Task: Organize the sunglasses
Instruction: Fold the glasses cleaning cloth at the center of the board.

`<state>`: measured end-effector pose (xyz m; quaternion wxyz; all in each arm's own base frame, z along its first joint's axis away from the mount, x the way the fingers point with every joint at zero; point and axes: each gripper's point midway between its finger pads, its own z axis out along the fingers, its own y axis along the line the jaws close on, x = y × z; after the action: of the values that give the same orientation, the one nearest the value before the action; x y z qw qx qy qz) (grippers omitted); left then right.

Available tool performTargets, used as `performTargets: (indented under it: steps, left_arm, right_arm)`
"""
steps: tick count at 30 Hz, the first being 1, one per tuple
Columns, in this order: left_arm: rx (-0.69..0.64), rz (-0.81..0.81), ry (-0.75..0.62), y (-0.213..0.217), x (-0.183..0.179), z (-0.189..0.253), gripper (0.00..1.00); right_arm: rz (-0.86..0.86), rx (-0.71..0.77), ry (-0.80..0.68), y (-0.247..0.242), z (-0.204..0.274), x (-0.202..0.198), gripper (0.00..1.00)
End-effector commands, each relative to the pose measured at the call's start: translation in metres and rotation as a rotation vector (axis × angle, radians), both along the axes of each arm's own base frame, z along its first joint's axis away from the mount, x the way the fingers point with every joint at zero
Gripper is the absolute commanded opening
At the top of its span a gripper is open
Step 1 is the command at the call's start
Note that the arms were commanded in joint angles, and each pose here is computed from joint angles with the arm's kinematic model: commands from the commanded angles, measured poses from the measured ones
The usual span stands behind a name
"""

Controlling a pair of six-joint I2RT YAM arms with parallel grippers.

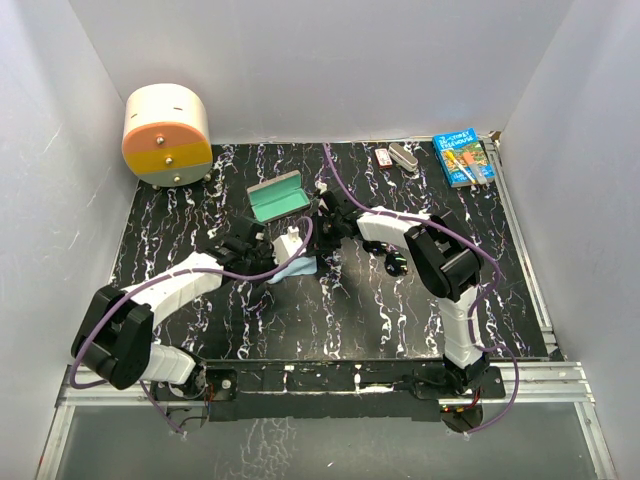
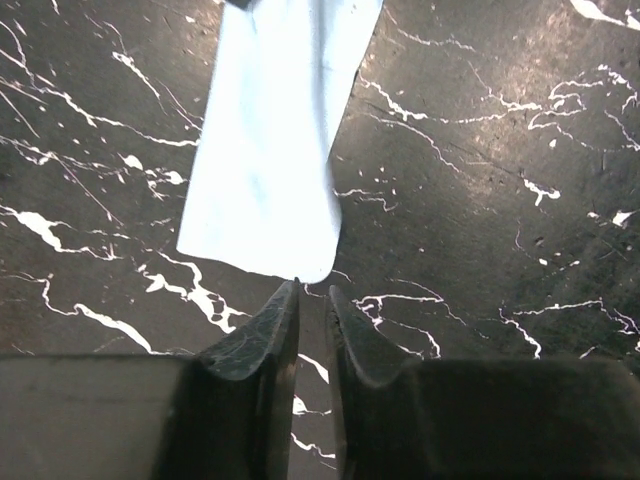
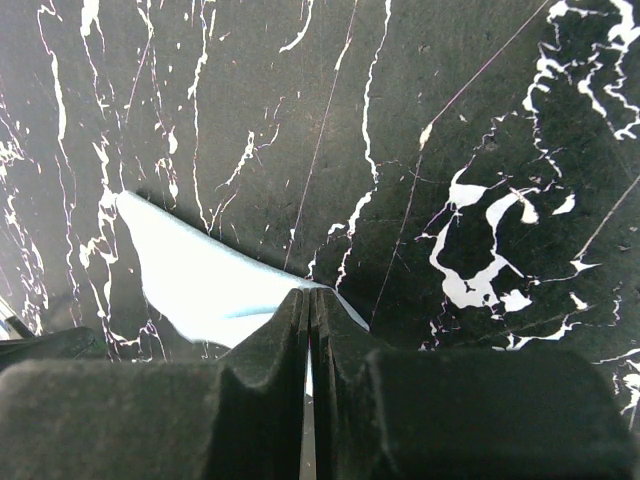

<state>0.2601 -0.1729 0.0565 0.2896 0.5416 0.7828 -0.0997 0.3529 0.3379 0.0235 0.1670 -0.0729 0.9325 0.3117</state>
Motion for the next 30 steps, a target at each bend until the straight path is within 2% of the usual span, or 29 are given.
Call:
performTargets:
  steps: [1,10,18,21,23,24,30]
  left_arm:
    - [0.015,-0.028,-0.003,0.004,-0.008,0.001,0.18]
    - [0.015,0.011,-0.047,0.003,0.006,0.008,0.19]
    - [-0.023,0.114,-0.065,-0.01,0.035,0.003,0.18]
    - [-0.04,0.123,-0.012,-0.02,0.039,-0.005,0.13]
    - [-0.043,0.128,0.031,-0.024,0.038,-0.013,0.02]
    - [-0.041,0.134,0.048,-0.024,0.038,-0.018,0.0]
    - [-0.03,0.189,0.065,-0.021,0.043,-0.035,0.0]
  right_arm:
    - [-0.07,-0.223,0.038,-0.042,-0.056,-0.002,0.08]
    - [-0.06,-0.202,0.026,-0.039,-0.05,-0.001,0.08]
    - [-0.042,-0.161,-0.02,-0.033,-0.031,0.002,0.08]
    - [-0.032,-0.146,-0.028,-0.031,-0.027,0.003,0.08]
    - [-0.025,-0.132,-0.037,-0.028,-0.023,0.004,0.08]
    - [-0.023,-0.128,-0.041,-0.027,-0.022,0.004,0.08]
    - [-0.031,-0.111,-0.073,-0.027,-0.009,0.008,0.08]
